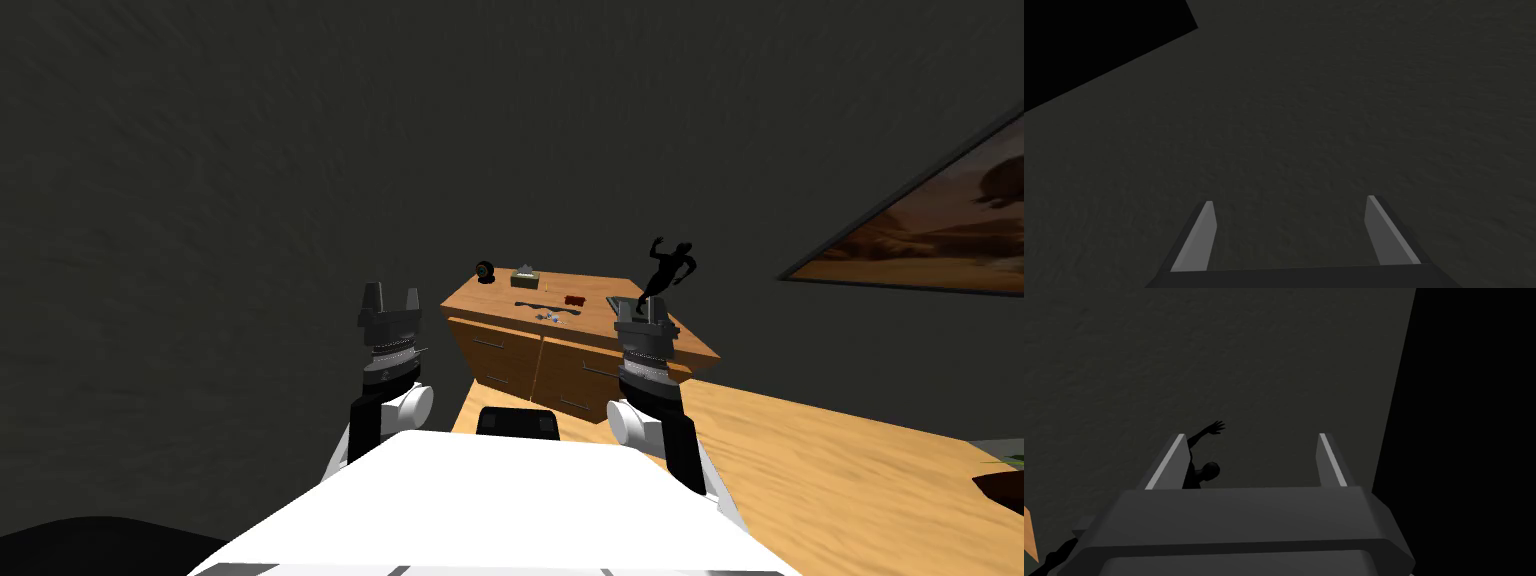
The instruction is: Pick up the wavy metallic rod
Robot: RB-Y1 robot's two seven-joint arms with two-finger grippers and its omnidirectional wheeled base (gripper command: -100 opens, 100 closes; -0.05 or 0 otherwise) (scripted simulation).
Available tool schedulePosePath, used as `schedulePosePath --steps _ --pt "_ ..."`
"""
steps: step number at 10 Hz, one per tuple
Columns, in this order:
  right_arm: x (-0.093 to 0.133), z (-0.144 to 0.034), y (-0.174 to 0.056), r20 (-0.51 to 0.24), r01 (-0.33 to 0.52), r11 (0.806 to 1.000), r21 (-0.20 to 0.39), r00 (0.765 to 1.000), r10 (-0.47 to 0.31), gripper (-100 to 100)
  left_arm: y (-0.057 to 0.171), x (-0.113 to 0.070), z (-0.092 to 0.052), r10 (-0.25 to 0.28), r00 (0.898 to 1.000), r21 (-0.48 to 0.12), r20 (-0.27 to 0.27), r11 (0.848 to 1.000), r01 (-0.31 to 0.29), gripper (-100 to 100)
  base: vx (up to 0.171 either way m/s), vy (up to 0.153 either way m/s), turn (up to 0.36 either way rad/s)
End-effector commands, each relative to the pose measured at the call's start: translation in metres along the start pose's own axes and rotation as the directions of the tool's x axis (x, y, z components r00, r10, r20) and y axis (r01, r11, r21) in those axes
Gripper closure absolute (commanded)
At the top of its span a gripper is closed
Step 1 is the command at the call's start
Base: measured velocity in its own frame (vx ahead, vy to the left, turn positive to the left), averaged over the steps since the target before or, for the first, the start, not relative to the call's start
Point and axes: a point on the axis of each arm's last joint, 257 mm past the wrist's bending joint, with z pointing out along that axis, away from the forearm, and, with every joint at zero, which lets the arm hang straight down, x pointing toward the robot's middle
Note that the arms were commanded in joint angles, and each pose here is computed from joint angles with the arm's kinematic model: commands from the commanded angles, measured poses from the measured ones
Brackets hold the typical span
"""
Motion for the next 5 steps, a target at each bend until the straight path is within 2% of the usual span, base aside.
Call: schedulePosePath --steps 1,5 --pt "-0.003 0.003 0.001 -0.022 0.036 0.999 0.011 0.999 -0.036 -100 0.0 0.0 0.0 0.0 1.0 0.0 0.0 1.0 0.0 0 -0.021 0.007 0.07" --pt "-0.019 0.012 0.0 -0.072 0.152 0.986 0.06 0.986 -0.148 -100 0.0 0.0 0.0 0.0 1.0 0.0 0.0 1.0 0.0 0 -0.058 -0.007 0.097"
